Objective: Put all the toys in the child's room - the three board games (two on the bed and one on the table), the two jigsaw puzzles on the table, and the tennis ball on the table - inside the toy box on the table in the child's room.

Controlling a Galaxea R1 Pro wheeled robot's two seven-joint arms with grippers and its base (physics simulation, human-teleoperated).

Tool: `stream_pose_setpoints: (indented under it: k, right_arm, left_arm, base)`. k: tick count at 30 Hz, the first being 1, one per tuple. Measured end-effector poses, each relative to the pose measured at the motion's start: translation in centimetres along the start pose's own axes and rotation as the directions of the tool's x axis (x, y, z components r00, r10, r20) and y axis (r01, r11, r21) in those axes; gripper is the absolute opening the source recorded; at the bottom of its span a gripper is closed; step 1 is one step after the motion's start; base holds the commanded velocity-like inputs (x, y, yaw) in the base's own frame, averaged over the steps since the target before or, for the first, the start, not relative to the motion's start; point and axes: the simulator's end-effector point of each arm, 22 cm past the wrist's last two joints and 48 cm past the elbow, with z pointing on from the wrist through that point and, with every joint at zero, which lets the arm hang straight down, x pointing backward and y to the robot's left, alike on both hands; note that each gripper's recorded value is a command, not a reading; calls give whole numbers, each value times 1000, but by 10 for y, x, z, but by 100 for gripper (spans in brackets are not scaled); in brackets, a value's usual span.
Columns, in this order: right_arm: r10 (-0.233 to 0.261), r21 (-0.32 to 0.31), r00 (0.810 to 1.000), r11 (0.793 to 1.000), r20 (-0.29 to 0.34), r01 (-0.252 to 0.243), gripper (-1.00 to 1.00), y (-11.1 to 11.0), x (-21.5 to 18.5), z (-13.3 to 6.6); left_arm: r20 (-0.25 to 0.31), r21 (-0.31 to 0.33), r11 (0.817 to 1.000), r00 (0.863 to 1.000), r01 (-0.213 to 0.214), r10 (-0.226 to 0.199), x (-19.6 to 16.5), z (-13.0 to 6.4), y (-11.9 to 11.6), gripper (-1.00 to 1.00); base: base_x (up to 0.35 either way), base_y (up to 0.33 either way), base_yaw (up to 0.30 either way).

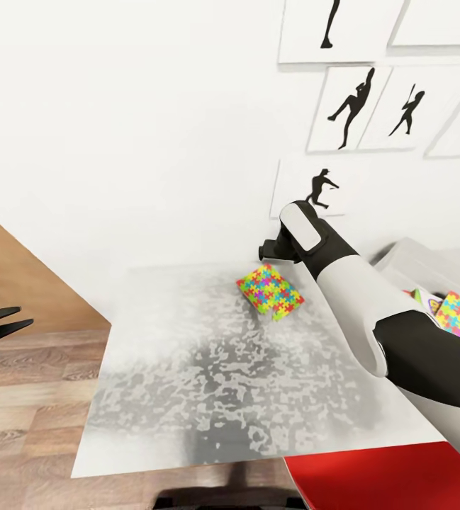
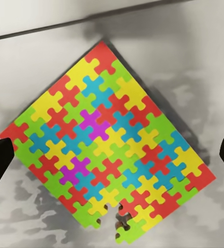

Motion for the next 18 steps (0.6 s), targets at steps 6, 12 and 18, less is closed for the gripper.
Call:
stream_pose_setpoints:
  k: [6,12,18]
  right_arm:
    - [0,3,1000,1000,-9,0,100,-1,3,7]
    - [1,5,1000,1000,-19,-1,100,-3,5,14]
    - [1,6,1000,1000,-29,-1,100,-3,8,21]
  left_arm:
    - [5,-30,999,1000,13,-13,-2,-10,9,100]
    - [20,-61,998,1000,-4,5,-7,-25,16,100]
    - [20,-77,997,1000,-10,11,-9,-30,21,100]
  base:
    - [0,0,0]
    - [0,0,0]
    - [0,0,0]
